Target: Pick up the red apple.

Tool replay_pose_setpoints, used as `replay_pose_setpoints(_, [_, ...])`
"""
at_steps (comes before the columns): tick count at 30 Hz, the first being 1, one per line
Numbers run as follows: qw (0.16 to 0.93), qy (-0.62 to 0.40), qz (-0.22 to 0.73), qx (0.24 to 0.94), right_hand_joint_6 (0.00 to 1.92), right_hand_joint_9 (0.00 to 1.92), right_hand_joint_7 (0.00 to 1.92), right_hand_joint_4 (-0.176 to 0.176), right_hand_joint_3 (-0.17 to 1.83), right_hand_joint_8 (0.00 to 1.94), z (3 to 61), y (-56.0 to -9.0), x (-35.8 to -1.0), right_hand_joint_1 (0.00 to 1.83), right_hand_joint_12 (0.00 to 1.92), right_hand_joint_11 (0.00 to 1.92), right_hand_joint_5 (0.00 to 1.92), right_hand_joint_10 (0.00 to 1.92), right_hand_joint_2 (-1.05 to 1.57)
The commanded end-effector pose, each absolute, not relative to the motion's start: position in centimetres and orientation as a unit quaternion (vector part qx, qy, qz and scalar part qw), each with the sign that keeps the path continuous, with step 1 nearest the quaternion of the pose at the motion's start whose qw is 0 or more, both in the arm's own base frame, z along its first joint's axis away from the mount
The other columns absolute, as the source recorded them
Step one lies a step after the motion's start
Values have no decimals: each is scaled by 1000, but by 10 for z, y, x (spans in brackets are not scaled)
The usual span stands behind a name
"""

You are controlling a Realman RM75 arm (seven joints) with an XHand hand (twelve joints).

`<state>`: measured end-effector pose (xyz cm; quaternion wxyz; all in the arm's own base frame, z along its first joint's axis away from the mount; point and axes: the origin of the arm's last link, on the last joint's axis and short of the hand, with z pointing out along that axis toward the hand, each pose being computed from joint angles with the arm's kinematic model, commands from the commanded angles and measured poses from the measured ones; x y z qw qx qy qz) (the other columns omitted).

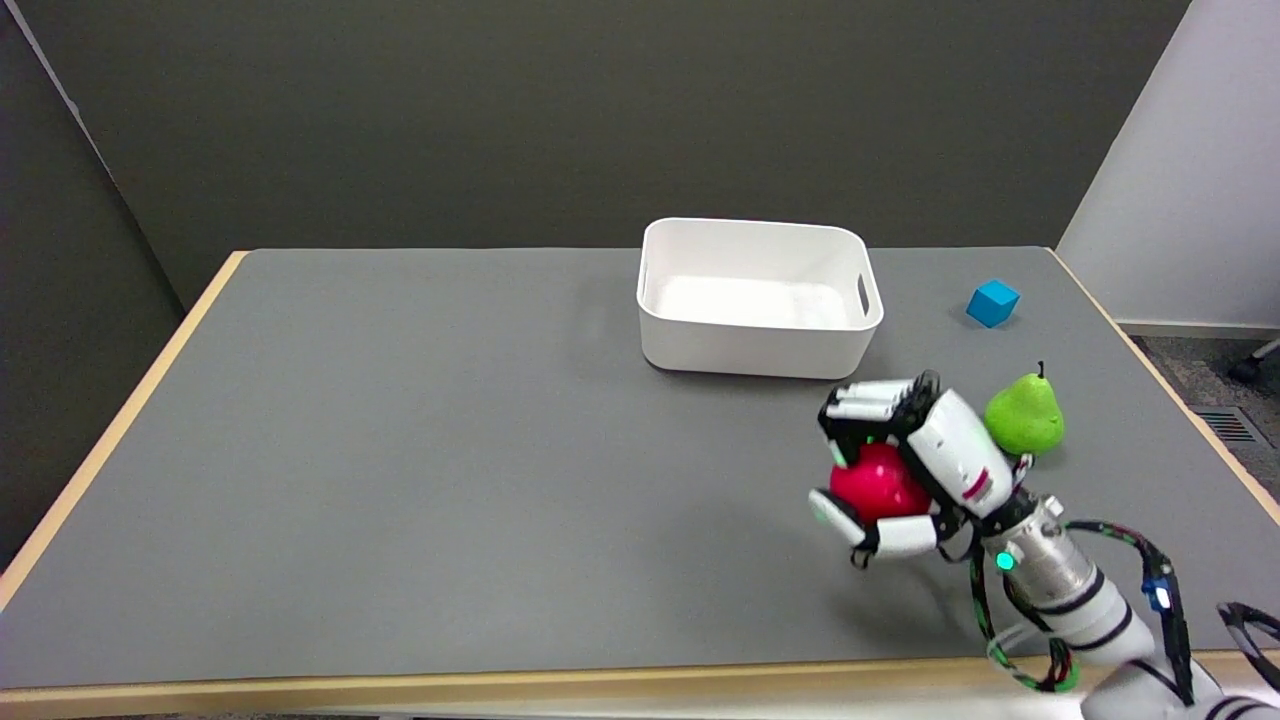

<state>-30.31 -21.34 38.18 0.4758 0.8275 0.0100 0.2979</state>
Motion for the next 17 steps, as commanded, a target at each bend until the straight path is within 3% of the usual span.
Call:
replay_pose_setpoints(1, [440, 155, 362, 807, 1921, 1328, 1131, 23, 934, 1941, 392, -291, -189, 1045, 1921, 1058, 934, 1921, 662])
replay_pose_setpoints(10, [455, 193, 336, 802, 1921, 1328, 1129, 22, 934, 1941, 387, -389, -112, 1045, 1921, 1056, 932, 1921, 662])
replay_pose_setpoints(17, [491, 185, 292, 799, 1921, 1324, 1118, 19, 928, 1941, 375, -448, -92, 1040, 1921, 1024, 911, 1921, 664])
